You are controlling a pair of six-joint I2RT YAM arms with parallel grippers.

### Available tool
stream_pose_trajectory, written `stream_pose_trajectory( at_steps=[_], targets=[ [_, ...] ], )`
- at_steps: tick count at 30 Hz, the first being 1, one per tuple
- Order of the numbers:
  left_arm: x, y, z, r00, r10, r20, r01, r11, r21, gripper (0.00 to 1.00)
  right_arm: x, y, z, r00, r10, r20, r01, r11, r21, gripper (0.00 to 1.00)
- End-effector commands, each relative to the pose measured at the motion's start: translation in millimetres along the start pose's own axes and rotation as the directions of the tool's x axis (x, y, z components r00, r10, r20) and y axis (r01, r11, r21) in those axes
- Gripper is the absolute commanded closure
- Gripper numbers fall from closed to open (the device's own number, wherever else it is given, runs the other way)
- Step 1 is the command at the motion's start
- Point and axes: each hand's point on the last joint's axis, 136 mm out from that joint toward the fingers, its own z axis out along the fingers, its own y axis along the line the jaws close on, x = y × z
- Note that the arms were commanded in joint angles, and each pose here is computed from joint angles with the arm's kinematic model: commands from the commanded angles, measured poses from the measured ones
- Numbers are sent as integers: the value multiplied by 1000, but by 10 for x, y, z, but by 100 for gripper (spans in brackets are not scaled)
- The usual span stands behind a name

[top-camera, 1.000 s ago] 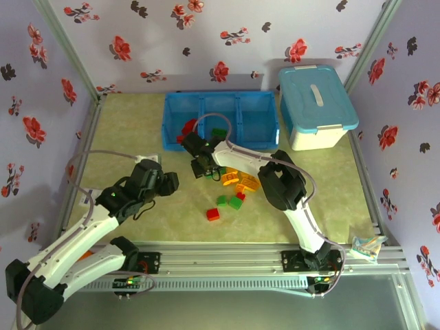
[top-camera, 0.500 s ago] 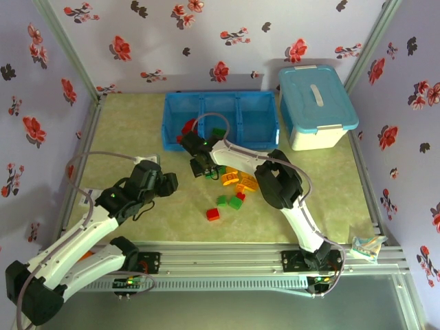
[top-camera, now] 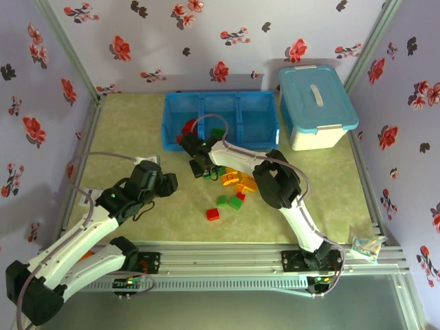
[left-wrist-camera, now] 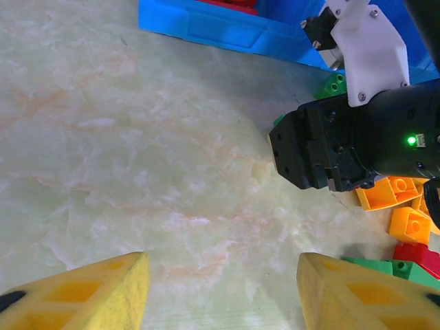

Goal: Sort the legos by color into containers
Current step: Pick up the lego from the center of the table.

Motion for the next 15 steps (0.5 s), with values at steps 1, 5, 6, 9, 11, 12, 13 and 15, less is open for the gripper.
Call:
stream_pose_trajectory(
  at_steps=[1, 5, 6, 9, 11, 12, 13, 15],
  targets=[
    [-6, 66, -5, 1000, -14, 15, 14, 1000, -20, 41, 138, 67, 109, 998, -11, -58, 10, 1000, -15, 55],
    [-6, 70, -4, 1000, -16, 15, 16, 1000, -20, 42, 149, 77, 110, 998, -18, -67, 17, 1000, -18, 66],
    [-4, 68, -5, 1000, -16, 14, 16, 1000, -20, 42, 135, 76, 86, 998, -17, -62, 16, 1000, -18, 70],
    [-19, 57, -26, 1000, -10, 17, 10, 1000, -14, 42, 84, 63, -27, 999, -16, -38, 15, 1000, -17, 76],
    [-39, 43, -46, 1000, -6, 24, 6, 1000, -7, 42, 3, 43, -175, 1000, -17, -2, 17, 1000, -16, 76],
    [-49, 34, -60, 1000, -4, 28, 4, 1000, -1, 42, -46, 28, -271, 1000, -16, 22, 16, 1000, -16, 76],
    [-48, 27, -64, 1000, -2, 29, 2, 1000, 5, 42, -106, 4, -385, 999, -12, 49, 13, 1000, -19, 76],
    [-44, 7, -71, 1000, 2, 30, -2, 1000, 20, 42, -224, -82, -603, 995, 1, 104, 1, 1000, -17, 76]
  ],
)
